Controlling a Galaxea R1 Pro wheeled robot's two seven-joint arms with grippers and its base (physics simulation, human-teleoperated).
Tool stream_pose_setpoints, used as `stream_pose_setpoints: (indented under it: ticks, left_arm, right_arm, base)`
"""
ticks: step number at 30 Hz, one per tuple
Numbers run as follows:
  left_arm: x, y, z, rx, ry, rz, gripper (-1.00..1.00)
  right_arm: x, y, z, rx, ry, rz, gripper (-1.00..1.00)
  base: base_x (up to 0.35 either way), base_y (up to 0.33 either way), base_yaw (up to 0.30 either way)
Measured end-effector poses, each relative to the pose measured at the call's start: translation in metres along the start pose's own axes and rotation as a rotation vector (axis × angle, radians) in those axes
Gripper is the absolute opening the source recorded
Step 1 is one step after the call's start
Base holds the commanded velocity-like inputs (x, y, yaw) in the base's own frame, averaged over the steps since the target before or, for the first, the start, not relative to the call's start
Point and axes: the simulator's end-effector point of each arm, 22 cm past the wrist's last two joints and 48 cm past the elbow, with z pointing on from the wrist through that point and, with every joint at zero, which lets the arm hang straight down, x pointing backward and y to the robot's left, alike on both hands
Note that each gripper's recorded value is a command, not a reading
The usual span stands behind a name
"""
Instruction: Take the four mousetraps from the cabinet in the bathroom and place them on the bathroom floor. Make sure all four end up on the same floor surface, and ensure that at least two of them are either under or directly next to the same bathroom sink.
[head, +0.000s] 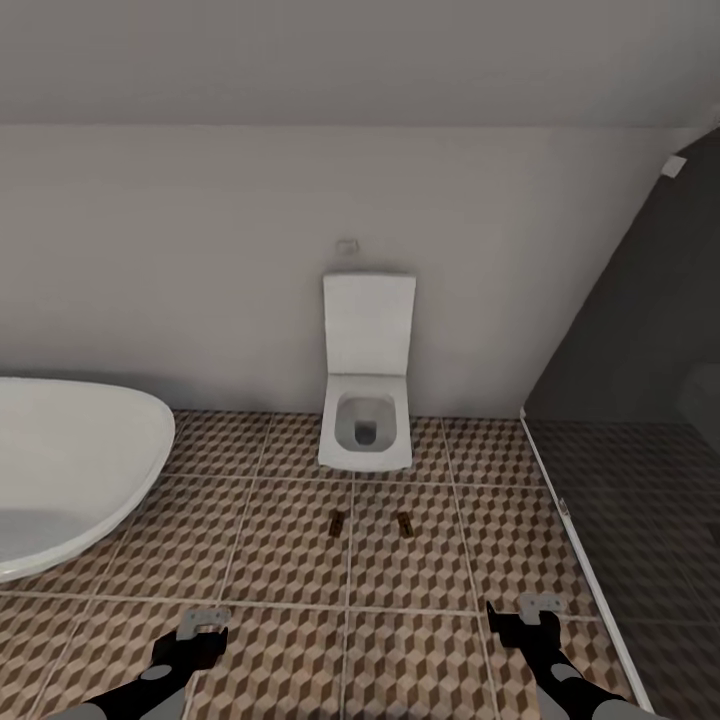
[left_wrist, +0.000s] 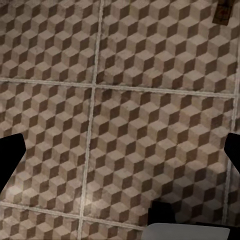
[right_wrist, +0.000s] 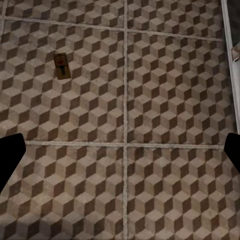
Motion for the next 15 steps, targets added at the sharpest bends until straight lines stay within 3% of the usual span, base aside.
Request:
stream_pose_setpoints:
  ticks: [15]
  left_arm:
    - [-0.012,0.001,-0.004,0.000,-0.023,-0.004,1.00]
  right_arm:
    - [-0.013,-0.001,-0.003,0.001,-0.024,0.003,1.00]
  base:
    - [0.000,0.000,0.000]
